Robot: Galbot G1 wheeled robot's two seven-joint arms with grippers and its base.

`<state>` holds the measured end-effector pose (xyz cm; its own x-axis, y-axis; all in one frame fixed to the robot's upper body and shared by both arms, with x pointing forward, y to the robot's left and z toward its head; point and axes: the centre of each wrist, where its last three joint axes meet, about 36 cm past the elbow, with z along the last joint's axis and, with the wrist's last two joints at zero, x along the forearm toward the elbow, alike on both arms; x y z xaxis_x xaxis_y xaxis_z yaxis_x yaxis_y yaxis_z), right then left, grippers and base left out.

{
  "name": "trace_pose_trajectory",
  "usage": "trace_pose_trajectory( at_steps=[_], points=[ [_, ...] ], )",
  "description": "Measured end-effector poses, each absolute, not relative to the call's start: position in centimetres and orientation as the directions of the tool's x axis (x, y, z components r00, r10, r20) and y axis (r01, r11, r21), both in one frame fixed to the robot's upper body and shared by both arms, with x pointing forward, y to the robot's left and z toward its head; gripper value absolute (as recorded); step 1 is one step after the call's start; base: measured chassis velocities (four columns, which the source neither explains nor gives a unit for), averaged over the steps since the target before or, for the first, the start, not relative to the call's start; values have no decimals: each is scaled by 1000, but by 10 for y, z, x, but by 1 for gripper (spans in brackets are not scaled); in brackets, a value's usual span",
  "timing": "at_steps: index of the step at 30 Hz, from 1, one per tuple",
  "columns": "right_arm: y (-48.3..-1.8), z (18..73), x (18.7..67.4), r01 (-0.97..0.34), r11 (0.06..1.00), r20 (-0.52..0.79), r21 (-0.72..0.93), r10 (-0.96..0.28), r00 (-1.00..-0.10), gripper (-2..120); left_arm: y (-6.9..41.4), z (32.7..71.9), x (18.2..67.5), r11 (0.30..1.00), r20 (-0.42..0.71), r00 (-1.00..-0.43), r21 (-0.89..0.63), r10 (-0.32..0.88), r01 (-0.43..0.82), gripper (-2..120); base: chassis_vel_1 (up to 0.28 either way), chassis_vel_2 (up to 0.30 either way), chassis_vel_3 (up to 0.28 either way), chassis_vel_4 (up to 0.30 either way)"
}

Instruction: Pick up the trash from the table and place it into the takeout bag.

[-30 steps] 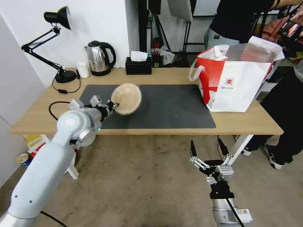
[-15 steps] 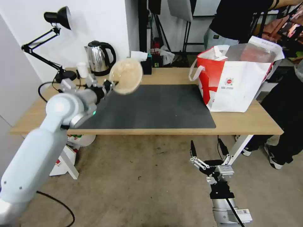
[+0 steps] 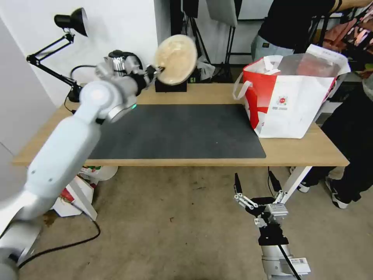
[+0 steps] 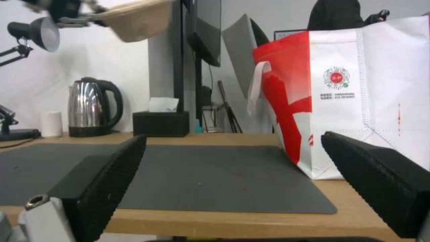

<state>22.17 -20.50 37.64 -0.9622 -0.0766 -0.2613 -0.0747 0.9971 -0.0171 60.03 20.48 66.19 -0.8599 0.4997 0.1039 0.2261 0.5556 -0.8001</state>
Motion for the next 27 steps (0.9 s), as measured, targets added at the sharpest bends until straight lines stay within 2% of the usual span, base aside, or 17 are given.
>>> trace_pose_trajectory(
  at_steps=[6,27],
  points=[
    [-205,376,222,-75,997,-261,-17,-77,-962,100,174,676,635,559,69,-841,-776,536,293,1,0,0,0,0],
    [-205,376,222,-75,997,-261,-17,-77,-962,100,106,699,711,574,20,-826,-728,563,374,1,0,0,0,0]
  ],
)
